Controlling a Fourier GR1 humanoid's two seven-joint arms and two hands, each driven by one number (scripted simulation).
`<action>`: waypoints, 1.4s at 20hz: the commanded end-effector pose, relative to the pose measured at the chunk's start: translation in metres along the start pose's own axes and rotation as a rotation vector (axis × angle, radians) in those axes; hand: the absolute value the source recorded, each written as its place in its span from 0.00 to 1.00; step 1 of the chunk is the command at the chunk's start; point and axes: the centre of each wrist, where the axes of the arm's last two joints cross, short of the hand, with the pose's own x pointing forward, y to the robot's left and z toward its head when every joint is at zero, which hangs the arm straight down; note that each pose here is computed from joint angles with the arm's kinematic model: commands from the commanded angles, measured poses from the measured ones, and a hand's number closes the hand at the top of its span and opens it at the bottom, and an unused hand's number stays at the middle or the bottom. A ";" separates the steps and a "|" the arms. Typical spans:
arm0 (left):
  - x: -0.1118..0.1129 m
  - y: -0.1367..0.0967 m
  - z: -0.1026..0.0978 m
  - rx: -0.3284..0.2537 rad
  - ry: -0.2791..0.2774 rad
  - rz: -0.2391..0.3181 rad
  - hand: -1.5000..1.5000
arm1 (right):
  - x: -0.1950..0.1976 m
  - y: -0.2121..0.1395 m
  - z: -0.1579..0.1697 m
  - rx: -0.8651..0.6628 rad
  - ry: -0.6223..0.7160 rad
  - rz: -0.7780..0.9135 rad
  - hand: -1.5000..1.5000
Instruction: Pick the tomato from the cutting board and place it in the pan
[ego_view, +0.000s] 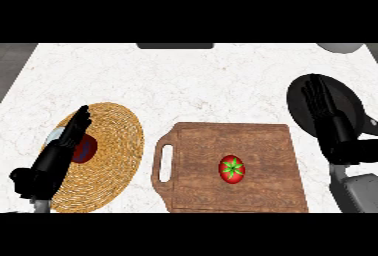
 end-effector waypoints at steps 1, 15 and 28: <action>0.011 0.000 -0.005 -0.007 0.019 0.036 0.50 | 0.004 0.026 -0.014 0.023 0.025 0.069 1.00; 0.000 -0.061 -0.018 -0.144 0.189 0.378 0.50 | 0.043 0.109 -0.023 -0.043 -0.185 0.866 0.00; 0.009 -0.065 -0.026 -0.197 0.180 0.353 0.50 | 0.038 0.199 -0.022 0.429 0.632 1.629 0.00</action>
